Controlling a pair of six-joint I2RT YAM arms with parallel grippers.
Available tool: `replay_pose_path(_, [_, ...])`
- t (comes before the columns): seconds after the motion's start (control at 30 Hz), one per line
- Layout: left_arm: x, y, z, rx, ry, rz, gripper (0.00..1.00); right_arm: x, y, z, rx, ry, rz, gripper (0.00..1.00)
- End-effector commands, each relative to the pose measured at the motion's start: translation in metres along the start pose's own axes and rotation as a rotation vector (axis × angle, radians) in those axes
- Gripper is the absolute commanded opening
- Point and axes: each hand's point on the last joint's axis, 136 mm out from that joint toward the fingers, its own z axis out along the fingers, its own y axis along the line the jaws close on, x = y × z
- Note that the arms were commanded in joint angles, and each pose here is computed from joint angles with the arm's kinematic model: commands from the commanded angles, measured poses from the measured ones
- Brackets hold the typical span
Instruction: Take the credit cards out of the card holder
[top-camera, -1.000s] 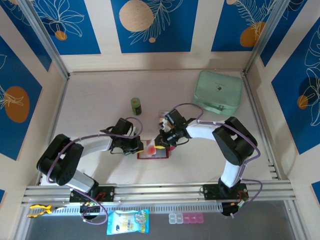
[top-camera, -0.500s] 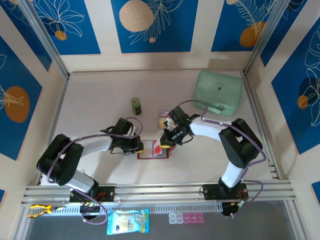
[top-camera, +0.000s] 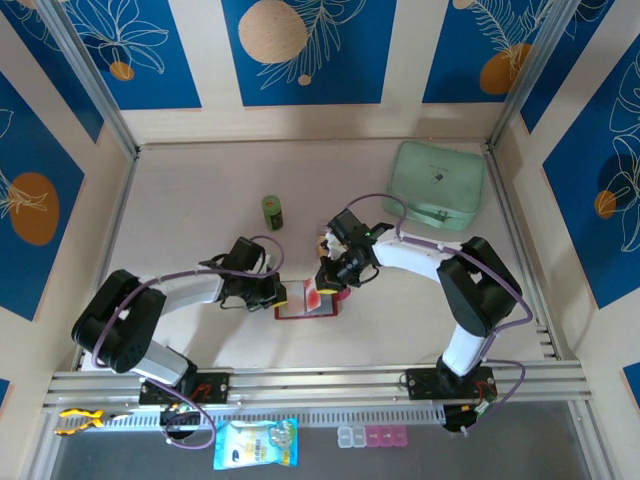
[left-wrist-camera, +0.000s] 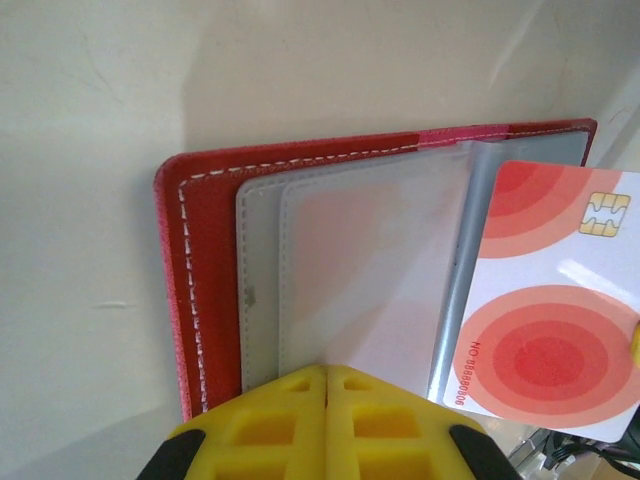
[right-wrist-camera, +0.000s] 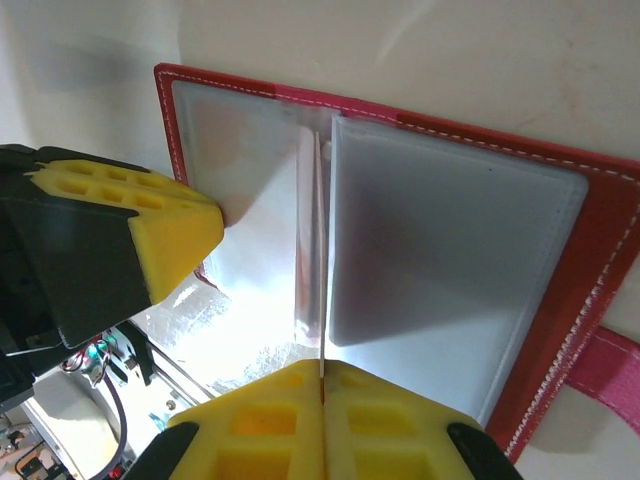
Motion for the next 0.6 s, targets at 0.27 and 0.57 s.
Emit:
replay_pose_path(0.27, [0.0135, 0.007, 0.0014, 0.002, 0.024, -0.02, 0.0, -0.0003, 0.0013, 0.0087, 0.054, 0.01, 0.013, 0.15])
replay_pose_path(0.57, [0.0139, 0.0079, 0.0018, 0.002, 0.024, -0.021, 0.0, -0.0059, 0.0002, 0.0072, 0.061, -0.045, 0.034, 0.16])
